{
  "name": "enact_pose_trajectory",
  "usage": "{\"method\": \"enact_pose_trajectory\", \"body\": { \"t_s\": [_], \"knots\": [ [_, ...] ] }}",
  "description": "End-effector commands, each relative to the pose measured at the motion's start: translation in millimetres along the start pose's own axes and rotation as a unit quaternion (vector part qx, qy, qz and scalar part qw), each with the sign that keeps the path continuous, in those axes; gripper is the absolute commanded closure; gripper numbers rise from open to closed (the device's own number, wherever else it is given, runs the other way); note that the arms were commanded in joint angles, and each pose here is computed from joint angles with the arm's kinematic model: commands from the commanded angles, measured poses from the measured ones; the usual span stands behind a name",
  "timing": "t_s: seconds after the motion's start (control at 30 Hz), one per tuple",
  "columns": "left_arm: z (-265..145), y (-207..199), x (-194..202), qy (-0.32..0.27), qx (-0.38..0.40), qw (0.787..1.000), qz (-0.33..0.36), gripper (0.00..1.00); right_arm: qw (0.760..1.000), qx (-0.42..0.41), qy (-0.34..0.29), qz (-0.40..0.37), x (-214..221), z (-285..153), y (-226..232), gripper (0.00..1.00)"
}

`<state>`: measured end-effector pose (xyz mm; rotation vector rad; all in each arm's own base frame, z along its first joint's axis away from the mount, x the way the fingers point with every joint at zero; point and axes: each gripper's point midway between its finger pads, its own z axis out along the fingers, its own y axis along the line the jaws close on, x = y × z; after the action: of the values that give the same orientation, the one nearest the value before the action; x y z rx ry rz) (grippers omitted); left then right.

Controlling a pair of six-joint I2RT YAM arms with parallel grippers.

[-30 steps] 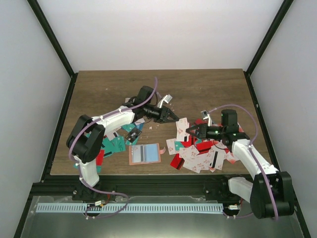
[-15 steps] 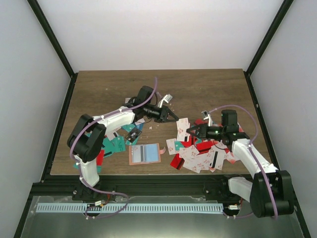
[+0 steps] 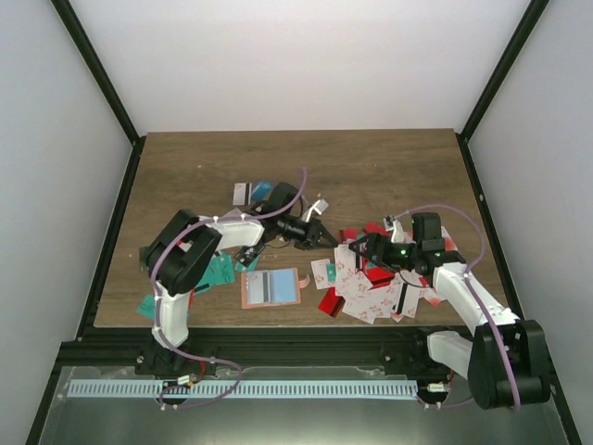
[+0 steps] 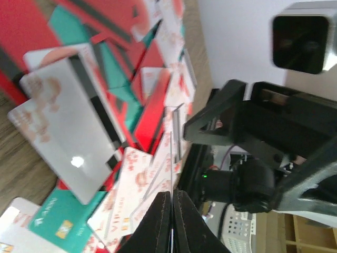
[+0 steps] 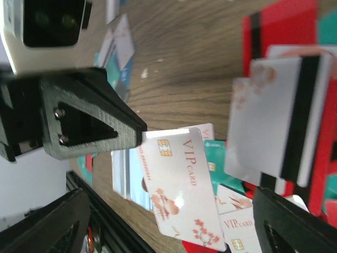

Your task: Put the credit cards into the card holder

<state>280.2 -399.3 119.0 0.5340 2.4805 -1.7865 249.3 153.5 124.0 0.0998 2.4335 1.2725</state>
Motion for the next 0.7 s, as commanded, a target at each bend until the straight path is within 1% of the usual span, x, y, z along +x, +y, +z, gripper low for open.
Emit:
{"method": "enact_pose_trajectory", "body": {
  "t_s": [0.0, 0.07, 0.1, 0.27, 0.43, 0.6, 0.67],
  "knots": [
    [16, 26, 10, 0.006, -0.011, 1.000, -0.016, 0.96, 0.997, 0.065, -0.012, 0.031, 6, -2, -27, 0.10],
    [15, 22, 9, 0.003, -0.011, 1.000, -0.016, 0.96, 0.997, 0.070, -0.014, 0.024, 5, -4, -26, 0.02],
    [13, 17, 7, 0.000, -0.008, 1.000, -0.013, 0.96, 0.997, 0.069, -0.015, 0.018, 4, -5, -24, 0.00],
    [1, -8, 0, -0.001, 0.001, 1.000, 0.003, 0.96, 1.000, 0.028, 0.000, -0.001, 9, -6, -6, 0.02],
    [-7, -20, 6, 0.006, 0.001, 1.000, 0.007, 0.96, 0.999, -0.035, 0.020, -0.008, 19, -6, 13, 0.12],
    [-15, -33, 13, 0.010, 0.010, 1.000, 0.013, 0.96, 0.997, -0.069, 0.031, -0.014, 24, -8, 25, 0.25],
    [-17, -37, 15, 0.012, 0.013, 1.000, 0.014, 0.96, 0.995, -0.089, 0.041, -0.016, 27, -8, 30, 0.28]
  ]
}}
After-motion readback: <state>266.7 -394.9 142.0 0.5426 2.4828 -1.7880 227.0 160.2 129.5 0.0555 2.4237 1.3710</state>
